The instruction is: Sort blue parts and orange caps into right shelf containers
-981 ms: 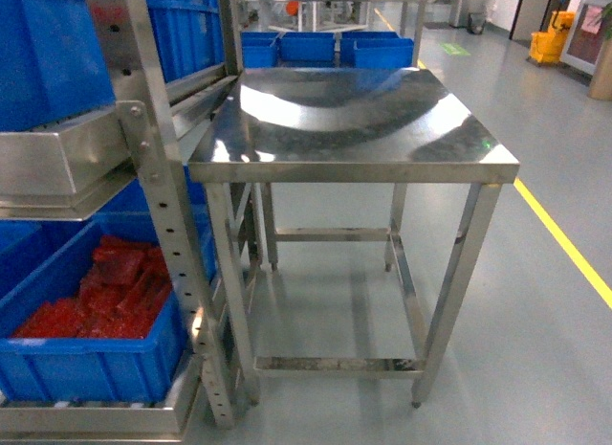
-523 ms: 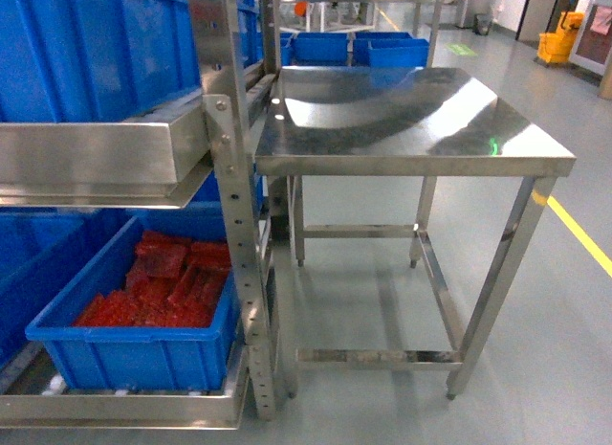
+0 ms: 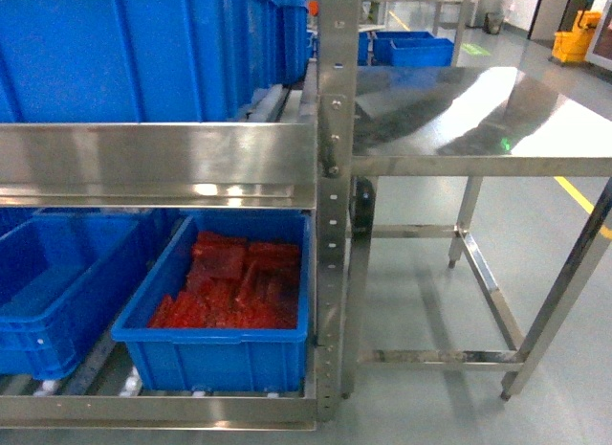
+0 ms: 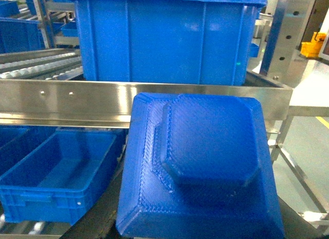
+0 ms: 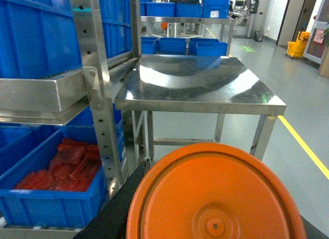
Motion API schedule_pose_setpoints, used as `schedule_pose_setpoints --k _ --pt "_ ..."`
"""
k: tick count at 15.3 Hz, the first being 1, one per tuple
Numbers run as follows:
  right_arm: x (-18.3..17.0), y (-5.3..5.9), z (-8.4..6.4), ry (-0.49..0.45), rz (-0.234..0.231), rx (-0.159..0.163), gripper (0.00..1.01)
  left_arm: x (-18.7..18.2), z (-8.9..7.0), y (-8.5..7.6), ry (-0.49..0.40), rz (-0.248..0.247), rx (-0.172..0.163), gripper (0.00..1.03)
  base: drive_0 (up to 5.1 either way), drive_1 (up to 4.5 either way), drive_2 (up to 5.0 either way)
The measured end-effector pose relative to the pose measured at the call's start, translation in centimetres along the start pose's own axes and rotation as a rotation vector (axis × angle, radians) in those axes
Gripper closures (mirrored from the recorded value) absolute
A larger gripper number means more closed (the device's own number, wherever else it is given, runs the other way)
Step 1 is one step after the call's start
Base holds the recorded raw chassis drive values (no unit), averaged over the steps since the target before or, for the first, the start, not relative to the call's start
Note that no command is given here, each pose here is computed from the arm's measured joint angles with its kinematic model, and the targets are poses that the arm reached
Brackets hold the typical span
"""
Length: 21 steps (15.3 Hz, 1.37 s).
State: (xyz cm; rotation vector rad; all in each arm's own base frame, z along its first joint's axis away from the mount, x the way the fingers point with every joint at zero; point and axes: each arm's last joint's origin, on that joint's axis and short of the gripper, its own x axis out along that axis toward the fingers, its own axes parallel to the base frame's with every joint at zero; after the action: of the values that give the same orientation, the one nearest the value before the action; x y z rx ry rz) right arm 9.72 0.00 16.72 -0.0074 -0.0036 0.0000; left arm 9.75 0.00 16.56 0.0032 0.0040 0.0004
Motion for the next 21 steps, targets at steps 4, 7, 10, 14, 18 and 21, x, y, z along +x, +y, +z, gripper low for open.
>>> schedule_pose_setpoints --k 4,7,10,14,18,21 --pt "0.00 0.00 -0.02 0.002 0.000 0.000 0.57 0.00 0.00 0.00 0.000 0.000 0.000 0.60 -5.0 2.36 2.4" --pt "0.00 0.00 0.01 -0.001 0.000 0.000 0.57 0.00 0.00 0.00 0.000 0.000 0.000 0.60 -5.0 2.34 2.3" --pt "0.00 0.00 -0.01 0.001 0.000 0.000 0.57 0.00 0.00 0.00 0.000 0.000 0.000 0.60 -5.0 2.38 2.4" --pt "0.00 0.00 -0.03 0.003 0.000 0.000 0.57 0.00 0.01 0.00 -0.002 -0.002 0.000 0.60 -5.0 2.37 2.4" --pt "0.00 0.00 -0.02 0.002 0.000 0.000 0.57 0.00 0.00 0.00 0.000 0.002 0.000 0.60 -5.1 2.29 2.3" --pt "0.00 0.00 -0.01 0.002 0.000 0.000 0.57 0.00 0.01 0.00 -0.001 0.000 0.000 0.60 -5.0 2.36 2.4"
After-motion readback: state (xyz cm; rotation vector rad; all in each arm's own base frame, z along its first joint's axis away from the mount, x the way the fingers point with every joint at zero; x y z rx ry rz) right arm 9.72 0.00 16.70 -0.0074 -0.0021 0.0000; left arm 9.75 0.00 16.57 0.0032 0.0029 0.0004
